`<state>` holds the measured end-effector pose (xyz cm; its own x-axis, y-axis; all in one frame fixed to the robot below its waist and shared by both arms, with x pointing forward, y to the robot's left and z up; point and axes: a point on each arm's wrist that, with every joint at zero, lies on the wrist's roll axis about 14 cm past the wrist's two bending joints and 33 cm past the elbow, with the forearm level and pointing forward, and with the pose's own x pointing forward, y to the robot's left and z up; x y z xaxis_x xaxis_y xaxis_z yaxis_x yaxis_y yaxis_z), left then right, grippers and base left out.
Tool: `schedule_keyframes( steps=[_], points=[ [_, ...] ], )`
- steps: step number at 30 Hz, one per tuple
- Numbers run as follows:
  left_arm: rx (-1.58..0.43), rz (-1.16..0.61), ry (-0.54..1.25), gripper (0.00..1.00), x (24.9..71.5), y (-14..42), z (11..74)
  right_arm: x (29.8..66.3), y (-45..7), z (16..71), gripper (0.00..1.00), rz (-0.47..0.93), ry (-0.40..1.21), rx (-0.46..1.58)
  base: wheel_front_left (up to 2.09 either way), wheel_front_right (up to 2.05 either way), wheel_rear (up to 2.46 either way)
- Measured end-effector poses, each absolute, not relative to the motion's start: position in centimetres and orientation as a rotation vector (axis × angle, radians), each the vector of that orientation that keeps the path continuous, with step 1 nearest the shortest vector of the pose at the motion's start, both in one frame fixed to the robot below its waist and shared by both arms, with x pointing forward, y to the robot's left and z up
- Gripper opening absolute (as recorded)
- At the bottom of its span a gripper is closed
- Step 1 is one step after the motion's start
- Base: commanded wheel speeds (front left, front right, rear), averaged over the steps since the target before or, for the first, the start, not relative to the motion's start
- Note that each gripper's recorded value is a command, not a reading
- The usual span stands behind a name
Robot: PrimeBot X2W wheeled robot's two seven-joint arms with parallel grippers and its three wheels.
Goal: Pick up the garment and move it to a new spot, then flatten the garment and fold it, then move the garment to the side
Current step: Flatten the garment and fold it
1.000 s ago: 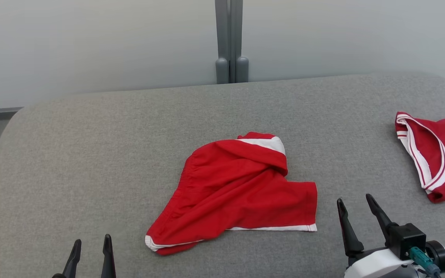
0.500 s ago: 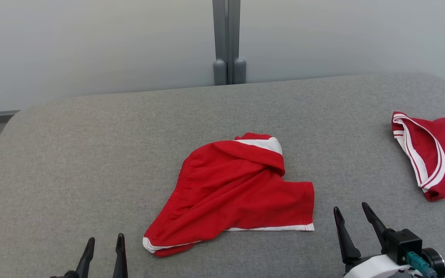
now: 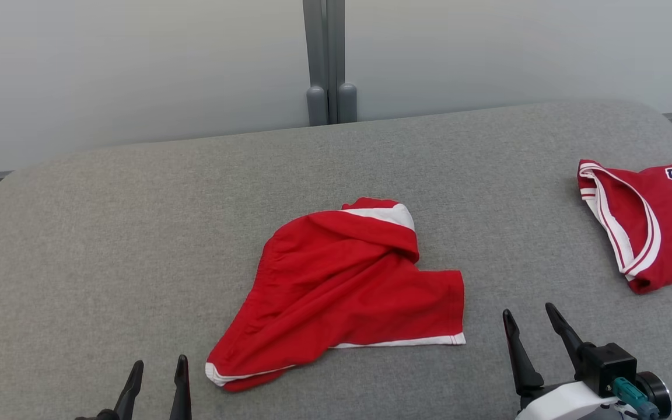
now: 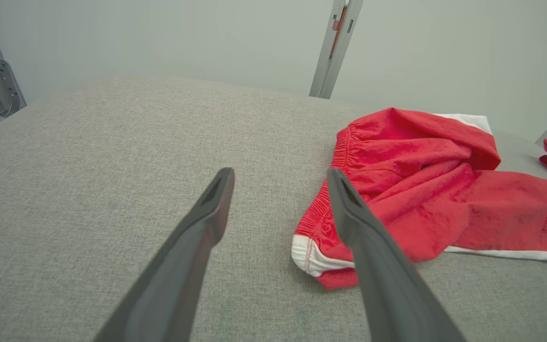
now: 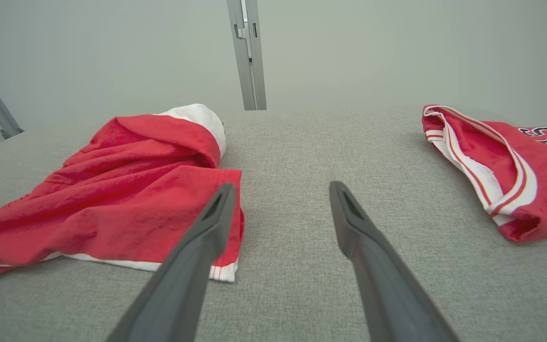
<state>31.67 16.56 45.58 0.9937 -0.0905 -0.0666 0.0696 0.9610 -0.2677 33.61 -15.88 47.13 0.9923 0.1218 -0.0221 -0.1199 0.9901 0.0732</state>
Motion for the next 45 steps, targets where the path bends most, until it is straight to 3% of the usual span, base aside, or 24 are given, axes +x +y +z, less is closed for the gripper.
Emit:
schedule_keyframes(
  steps=[6,19,27,45],
  points=[
    [-0.198,-0.101,0.139,1.0,31.3,17.5,43.9,34.0,-15.3,47.0,1.0,0.139,0.035,0.07,0.0,0.0,0.0],
    [-0.113,-0.327,0.433,1.0,32.6,14.9,40.9,35.4,-12.2,40.7,1.0,0.259,0.526,-0.077,0.0,0.0,0.0],
    [-0.113,-0.4,0.527,1.0,33.0,14.2,39.5,35.8,-11.3,38.1,1.0,0.292,0.621,-0.068,0.0,0.0,0.0],
    [-0.148,-0.5,0.628,1.0,32.8,13.2,37.9,37.4,-10.2,37.2,1.0,0.328,0.615,-0.048,0.0,0.0,0.0]
  ],
)
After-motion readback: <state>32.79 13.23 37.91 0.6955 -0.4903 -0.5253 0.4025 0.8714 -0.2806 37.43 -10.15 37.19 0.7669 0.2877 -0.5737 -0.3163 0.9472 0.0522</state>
